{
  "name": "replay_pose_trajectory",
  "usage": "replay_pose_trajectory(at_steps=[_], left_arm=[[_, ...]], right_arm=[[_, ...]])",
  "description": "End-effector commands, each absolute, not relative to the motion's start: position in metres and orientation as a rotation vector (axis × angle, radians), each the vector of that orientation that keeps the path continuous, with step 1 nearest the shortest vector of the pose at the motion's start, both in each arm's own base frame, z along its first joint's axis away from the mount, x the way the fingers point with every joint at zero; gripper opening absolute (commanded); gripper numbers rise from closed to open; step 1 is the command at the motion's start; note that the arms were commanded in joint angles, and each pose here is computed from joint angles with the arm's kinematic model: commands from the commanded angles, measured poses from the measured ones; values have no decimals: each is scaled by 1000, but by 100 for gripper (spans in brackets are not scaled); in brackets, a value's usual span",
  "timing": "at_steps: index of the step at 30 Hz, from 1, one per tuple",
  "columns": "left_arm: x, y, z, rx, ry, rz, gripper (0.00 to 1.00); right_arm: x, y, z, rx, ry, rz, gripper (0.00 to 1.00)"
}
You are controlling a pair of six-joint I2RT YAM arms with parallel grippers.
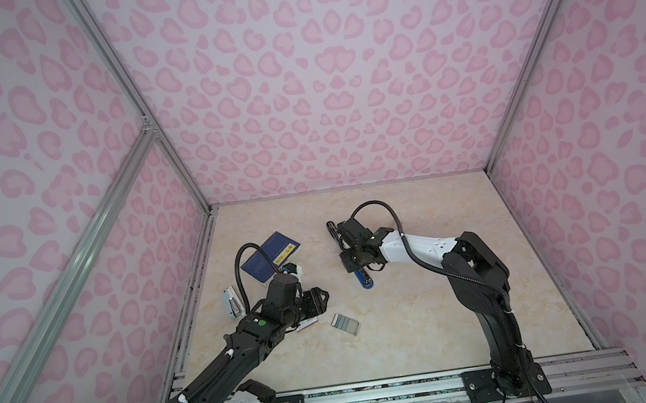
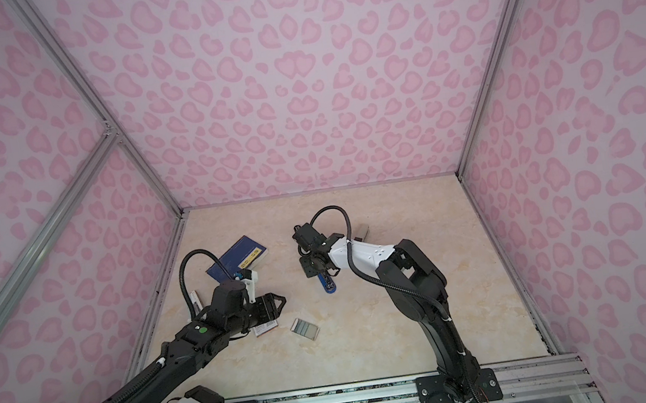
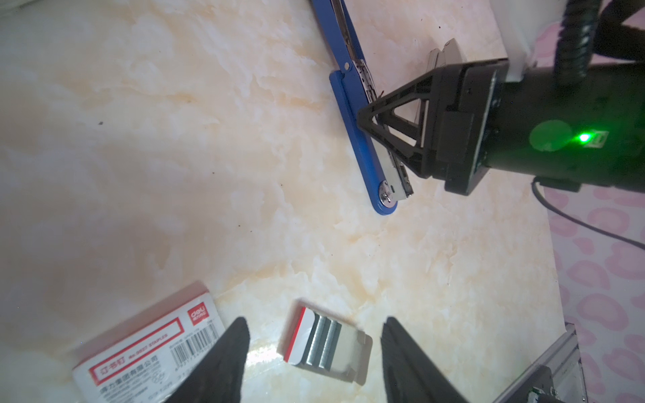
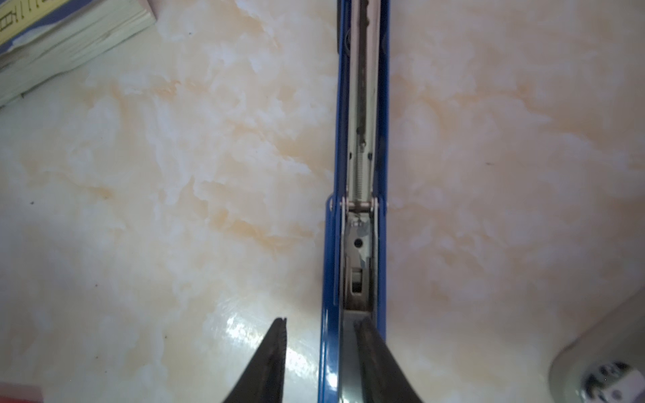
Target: Load the staples into the stapler
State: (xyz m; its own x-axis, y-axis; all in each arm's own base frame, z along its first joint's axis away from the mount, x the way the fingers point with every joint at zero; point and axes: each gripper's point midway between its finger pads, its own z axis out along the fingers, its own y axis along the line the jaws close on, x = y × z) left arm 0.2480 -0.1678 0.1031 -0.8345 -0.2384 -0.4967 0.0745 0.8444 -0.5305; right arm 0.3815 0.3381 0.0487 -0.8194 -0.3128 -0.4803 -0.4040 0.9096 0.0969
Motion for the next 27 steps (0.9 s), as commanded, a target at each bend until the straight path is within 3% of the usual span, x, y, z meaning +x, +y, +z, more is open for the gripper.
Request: replay_pose_trajectory(at_steps=[1, 8, 16, 27], left_arm=[[251, -168, 105, -123, 2438, -742, 63], [251, -169, 103, -119, 2445, -744, 63], [250, -169, 105, -125, 2434, -748, 63], [249, -166, 104, -129, 2436, -738, 63]], right_arm=[[374, 334, 49, -512, 2615, 264, 36], [356, 323, 41, -521, 2641, 246, 36], [379, 334, 64, -518, 2582, 243, 39], [400, 350, 53, -535, 2595, 241, 38]])
